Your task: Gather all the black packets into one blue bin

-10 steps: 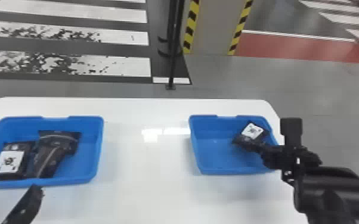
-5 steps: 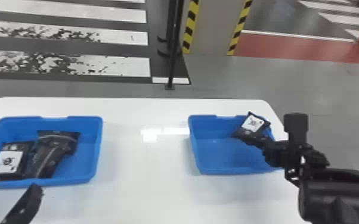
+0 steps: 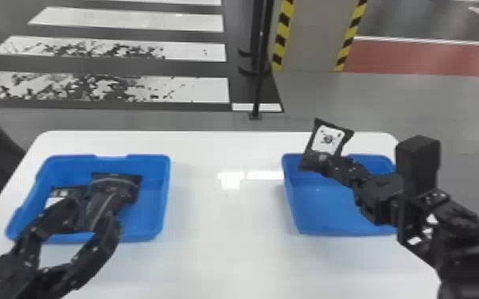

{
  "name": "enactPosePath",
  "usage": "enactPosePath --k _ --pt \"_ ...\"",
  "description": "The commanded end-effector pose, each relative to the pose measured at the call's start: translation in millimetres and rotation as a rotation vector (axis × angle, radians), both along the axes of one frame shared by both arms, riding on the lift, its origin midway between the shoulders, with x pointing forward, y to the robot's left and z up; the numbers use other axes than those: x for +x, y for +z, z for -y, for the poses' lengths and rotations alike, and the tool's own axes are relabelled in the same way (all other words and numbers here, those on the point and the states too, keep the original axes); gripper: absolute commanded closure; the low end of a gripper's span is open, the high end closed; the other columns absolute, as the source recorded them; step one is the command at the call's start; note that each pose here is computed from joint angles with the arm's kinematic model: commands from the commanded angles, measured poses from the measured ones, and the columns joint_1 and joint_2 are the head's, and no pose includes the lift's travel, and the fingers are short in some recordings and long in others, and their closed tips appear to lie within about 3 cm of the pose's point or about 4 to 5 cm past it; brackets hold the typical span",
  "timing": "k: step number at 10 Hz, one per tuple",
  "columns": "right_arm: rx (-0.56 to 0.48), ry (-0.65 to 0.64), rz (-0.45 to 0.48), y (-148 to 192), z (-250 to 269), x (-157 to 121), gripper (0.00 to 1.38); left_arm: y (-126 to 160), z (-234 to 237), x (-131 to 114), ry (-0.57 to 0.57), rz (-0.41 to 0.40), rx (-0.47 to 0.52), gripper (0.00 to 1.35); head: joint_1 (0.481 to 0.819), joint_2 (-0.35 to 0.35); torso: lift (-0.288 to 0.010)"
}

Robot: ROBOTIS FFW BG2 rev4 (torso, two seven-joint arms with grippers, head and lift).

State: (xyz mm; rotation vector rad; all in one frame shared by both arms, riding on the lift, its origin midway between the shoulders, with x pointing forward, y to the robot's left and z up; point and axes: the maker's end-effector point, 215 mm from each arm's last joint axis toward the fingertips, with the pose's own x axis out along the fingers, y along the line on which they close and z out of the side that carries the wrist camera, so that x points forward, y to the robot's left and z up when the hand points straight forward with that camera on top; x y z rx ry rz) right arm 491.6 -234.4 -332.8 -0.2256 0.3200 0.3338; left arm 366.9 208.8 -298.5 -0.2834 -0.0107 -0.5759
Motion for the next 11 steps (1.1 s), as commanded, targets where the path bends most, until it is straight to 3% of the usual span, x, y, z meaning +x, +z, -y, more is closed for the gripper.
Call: enactPosePath --k 1,6,9,11 --pt "0.015 0.093 0.025 16 -46 -15 1.28 6 20 13 -0.076 -0.020 -0.045 0.14 0.695 -0.036 -0.110" --pt "0.066 0.322 0.083 52 -154 -57 1.28 11 112 62 -0.356 -0.126 -0.372 0.15 0.695 0.025 -0.110" --pt "0.079 0.379 0.085 58 -175 -74 1.28 37 143 82 -0.431 -0.122 -0.572 0.15 0.695 0.013 -0.110" --pt "0.089 0.401 0.081 59 -184 -83 1.28 44 157 93 -0.453 -0.126 -0.621 0.15 0.695 0.007 -0.110"
